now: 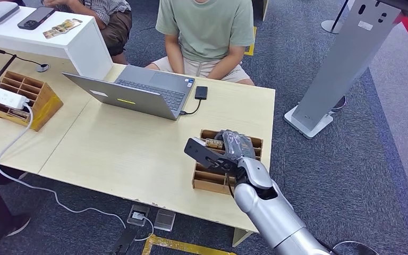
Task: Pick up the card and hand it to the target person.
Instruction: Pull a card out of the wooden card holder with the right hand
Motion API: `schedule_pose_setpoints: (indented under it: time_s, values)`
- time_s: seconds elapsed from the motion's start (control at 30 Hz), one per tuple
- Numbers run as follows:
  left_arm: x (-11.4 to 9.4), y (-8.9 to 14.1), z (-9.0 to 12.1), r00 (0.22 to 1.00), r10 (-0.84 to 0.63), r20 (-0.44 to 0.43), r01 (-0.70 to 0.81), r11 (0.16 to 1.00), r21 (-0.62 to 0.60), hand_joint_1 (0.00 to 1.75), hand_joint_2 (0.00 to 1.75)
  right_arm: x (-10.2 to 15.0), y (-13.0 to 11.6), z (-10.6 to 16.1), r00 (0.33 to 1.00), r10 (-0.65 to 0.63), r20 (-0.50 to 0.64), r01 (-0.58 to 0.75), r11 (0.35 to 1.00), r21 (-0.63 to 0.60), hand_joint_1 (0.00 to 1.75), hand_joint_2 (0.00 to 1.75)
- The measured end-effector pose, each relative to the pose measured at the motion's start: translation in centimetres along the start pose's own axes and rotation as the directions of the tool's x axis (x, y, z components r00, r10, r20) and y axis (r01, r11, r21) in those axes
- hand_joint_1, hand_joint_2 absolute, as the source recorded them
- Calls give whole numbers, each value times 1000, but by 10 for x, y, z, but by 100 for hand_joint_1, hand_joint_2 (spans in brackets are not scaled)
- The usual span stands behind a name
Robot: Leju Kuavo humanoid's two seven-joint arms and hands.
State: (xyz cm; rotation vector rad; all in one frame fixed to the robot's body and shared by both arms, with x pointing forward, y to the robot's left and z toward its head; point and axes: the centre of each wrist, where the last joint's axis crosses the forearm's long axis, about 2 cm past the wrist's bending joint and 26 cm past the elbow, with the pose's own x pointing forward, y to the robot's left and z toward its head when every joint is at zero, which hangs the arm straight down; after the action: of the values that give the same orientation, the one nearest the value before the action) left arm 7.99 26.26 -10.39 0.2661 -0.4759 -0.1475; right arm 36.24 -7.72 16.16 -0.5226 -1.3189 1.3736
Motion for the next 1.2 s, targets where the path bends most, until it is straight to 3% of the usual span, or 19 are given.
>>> schedule_pose_setpoints:
  time_s: [0.2, 0.33, 0.43, 1.2]
  values:
    - [1, -2, 1, 1000, -3, -5, 3, 1000, 26, 0, 0, 2, 2, 0, 1000, 12, 13, -12, 1000, 4, 101, 175]
    - [1, -4, 1, 1000, -2, -9, 2, 1000, 28, 0, 0, 2, 3, -1, 1000, 16, 17, -16, 1000, 7, 127, 175]
    - [1, -4, 2, 1000, -2, -9, 2, 1000, 29, 0, 0, 3, 3, -1, 1000, 17, 21, -18, 1000, 10, 134, 175]
    - [1, -7, 3, 1000, 13, -6, -13, 999, 39, 0, 0, 4, 4, -2, 996, -25, 80, 26, 1000, -4, 165, 175]
